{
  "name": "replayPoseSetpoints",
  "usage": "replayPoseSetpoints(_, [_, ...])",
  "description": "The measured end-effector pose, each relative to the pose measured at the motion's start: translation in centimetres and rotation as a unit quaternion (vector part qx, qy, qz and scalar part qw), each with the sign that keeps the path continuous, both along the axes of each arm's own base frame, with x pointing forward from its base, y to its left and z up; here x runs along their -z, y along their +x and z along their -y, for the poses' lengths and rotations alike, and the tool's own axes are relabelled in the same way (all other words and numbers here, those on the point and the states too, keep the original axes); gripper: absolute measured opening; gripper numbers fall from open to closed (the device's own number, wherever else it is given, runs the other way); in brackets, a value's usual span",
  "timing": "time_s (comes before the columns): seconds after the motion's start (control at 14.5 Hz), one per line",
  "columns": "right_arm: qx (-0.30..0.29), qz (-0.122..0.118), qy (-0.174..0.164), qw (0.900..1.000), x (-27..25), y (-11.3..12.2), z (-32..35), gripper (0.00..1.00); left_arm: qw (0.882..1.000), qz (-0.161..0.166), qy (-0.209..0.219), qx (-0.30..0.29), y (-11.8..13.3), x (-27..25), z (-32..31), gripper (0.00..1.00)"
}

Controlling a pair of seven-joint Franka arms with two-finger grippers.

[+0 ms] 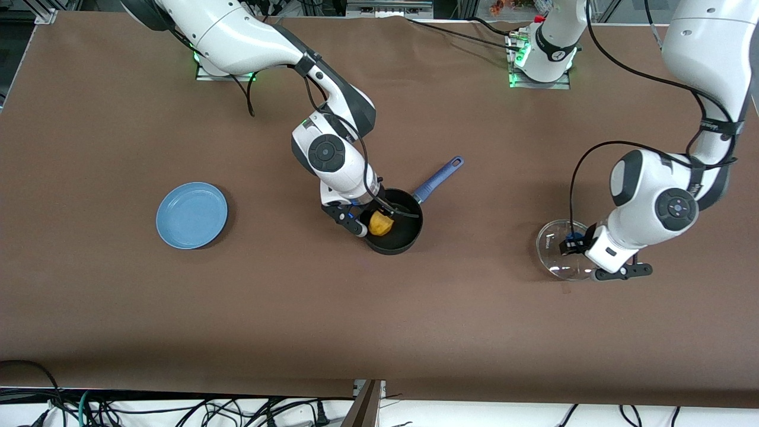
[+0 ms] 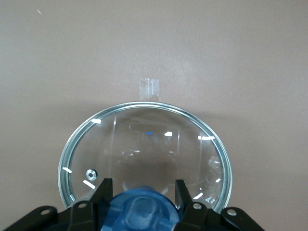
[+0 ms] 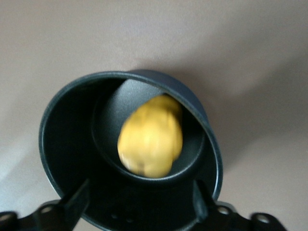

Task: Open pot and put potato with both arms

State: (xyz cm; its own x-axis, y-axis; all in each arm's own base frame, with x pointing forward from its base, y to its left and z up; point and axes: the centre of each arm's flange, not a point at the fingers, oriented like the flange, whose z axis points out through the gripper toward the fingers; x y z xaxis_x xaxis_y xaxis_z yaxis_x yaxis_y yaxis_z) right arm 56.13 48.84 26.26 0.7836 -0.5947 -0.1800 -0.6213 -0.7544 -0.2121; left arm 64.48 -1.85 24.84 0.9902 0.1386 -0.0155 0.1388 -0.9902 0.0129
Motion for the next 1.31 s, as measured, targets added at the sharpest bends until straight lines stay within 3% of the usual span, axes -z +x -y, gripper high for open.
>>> replayPoseSetpoints(0.14, [-0.016,-0.005,-0.021,1.0,-1.0,1.0,1.0,1.0,1.0,0.003,-0.004,-0.002,-1.2,1.8,-0.3,0.58])
replayPoseSetpoints(0.41, [-0.121,-0.017,-0.079,0.989,-8.2,4.7,5.5,1.0,1.0,-0.006,-0.006,-0.003,-2.0,3.1,-0.4,0.58])
replayPoseSetpoints(0.69, [-0.265,-0.014,-0.127,0.956,-13.4,7.8,13.8,1.0,1.0,-0.003,-0.007,-0.003,-2.0,3.2,-0.4,0.62])
replayPoseSetpoints(0.83, [-0.326,-0.019,-0.126,0.937,-16.1,9.5,20.0,1.0,1.0,0.0,-0.007,-0.003,-1.8,3.0,-0.4,0.72])
replayPoseSetpoints(0.89, [-0.351,-0.019,-0.122,0.928,-17.4,10.3,23.5,1.0,1.0,0.001,-0.007,-0.003,-1.8,2.9,-0.4,0.84])
replayPoseSetpoints(0.96, [-0.373,-0.019,-0.119,0.92,-18.4,10.9,26.6,1.0,1.0,0.003,-0.007,-0.003,-1.7,2.8,-0.4,0.86])
replayPoseSetpoints(1.17, [-0.432,-0.022,-0.122,0.893,-20.8,11.7,33.9,1.0,1.0,0.012,-0.006,-0.003,-1.3,1.9,-0.4,0.86])
replayPoseSetpoints(1.31, [-0.448,-0.023,-0.13,0.884,-22.1,11.8,37.1,1.0,1.0,0.026,-0.004,-0.002,-0.9,0.3,-0.4,0.86])
